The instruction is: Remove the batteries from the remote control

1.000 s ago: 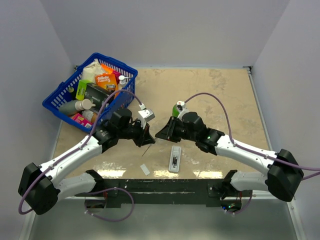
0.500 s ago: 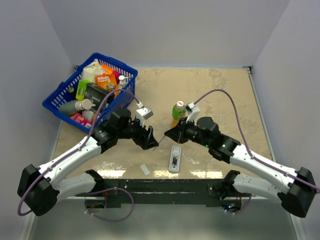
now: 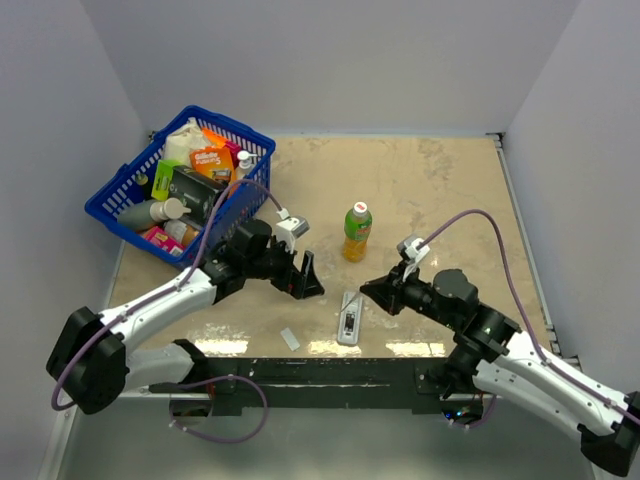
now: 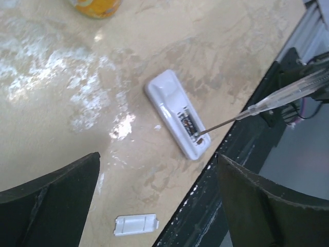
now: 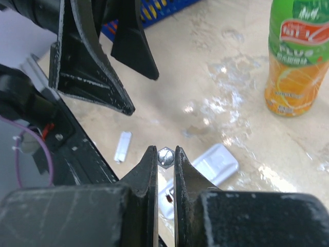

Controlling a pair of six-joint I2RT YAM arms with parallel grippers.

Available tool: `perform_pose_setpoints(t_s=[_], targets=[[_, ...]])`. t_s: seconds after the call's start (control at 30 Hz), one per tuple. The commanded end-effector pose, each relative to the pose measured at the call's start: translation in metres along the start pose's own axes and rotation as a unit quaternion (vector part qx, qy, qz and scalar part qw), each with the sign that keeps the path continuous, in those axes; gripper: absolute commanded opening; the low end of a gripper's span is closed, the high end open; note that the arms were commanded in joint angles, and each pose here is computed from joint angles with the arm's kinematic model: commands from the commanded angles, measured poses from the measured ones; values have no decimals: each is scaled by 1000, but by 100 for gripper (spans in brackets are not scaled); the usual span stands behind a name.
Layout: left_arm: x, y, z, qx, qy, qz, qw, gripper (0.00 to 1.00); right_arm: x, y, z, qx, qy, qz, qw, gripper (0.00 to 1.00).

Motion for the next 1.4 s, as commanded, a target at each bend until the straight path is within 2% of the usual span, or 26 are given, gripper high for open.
perform_pose_setpoints(t_s=[0.0,0.17,0.47,0.6,0.83,1.0,1.13,1.37], targets=[[-7,-10,18,28,58,13,998,96,0,-4,-9,35,-36,25,998,0],[-7,-19,20,45,51,24,997,89,-7,-10,-13,42,-59,36,997,0],[2,-32,22,54,46,27,997,88,-15,-19,-8,53,-77,49,994,0],[5,-35,22,57,50,23,997,88,-19,-25,-6,50,-62,40,996,0],[13,-34,26,109,35,15,993,80,-28,-39,-1,38,-20,19,999,0],[18,-35,33,124,39,4,992,79,-29,-41,2,47,-12,18,999,0],[17,-37,38,145,48,7,988,78,-21,-42,7,20,7,2,1000,0],[20,-39,42,147,64,11,987,78,-11,-57,-6,-26,-23,-1,999,0]])
Point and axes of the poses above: each gripper's point midway between its finger pads, its own x axis back along the fingers, its own z axis along the line the jaws close on, y = z × x, the point moved 7 cm from there along x, back along the fingers, and after that the axes turned 11 degrees about -x, right-handed, at the moved point
